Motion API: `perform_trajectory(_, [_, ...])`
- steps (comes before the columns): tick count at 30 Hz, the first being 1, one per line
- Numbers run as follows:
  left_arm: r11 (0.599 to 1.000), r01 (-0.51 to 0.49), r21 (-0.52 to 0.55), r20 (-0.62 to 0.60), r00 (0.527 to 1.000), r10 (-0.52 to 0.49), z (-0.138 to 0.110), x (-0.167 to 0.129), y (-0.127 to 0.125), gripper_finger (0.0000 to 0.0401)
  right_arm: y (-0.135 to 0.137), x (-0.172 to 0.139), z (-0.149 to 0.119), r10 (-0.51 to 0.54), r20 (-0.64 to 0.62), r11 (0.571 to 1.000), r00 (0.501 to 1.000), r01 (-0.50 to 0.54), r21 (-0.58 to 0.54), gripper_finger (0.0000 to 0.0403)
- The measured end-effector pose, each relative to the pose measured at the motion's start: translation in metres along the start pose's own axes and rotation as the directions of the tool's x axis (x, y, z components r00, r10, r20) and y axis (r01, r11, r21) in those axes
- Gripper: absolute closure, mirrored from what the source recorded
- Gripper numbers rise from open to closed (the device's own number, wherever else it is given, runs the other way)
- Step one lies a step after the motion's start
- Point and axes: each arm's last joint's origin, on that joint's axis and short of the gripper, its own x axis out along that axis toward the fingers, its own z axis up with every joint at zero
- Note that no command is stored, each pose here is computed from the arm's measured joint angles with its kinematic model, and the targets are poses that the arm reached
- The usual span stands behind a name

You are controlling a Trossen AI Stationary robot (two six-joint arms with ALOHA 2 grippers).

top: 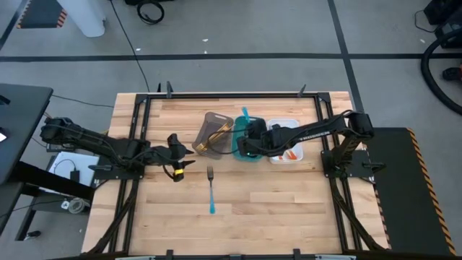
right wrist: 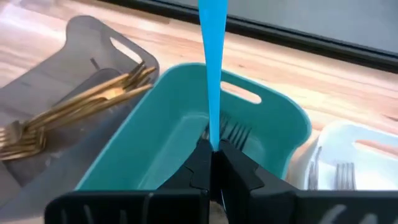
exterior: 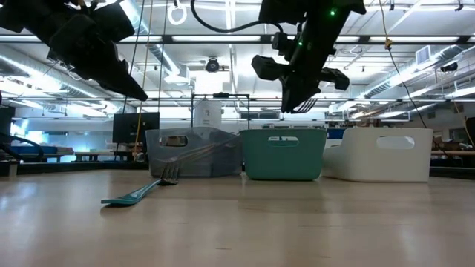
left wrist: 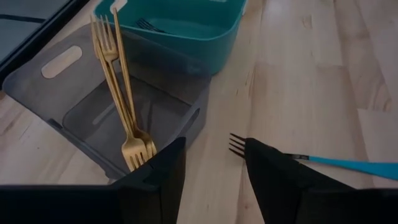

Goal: Sort silverware by color (type)
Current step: Put the blue fork into the green bin

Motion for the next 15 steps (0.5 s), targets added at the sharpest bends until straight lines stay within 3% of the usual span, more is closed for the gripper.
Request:
perform_trajectory(8, [1.000,-0.002,-0.003,-0.006,1.000,0.002,-0.001,0.001,0.000,0.0229,0.008,-0.002,-0.010,-0.002,0.068,0.999,0.998,-0.001,0.040,0.0378])
perform_trajectory(15, [1.000,-0.002,-0.005,-0.007,1.000,0.002,-0.001,0.001,0.000,0.0229,0.012,0.003,-0.019,-0.006,0.045,0.998,0.999,0.004,0.059,0.0378])
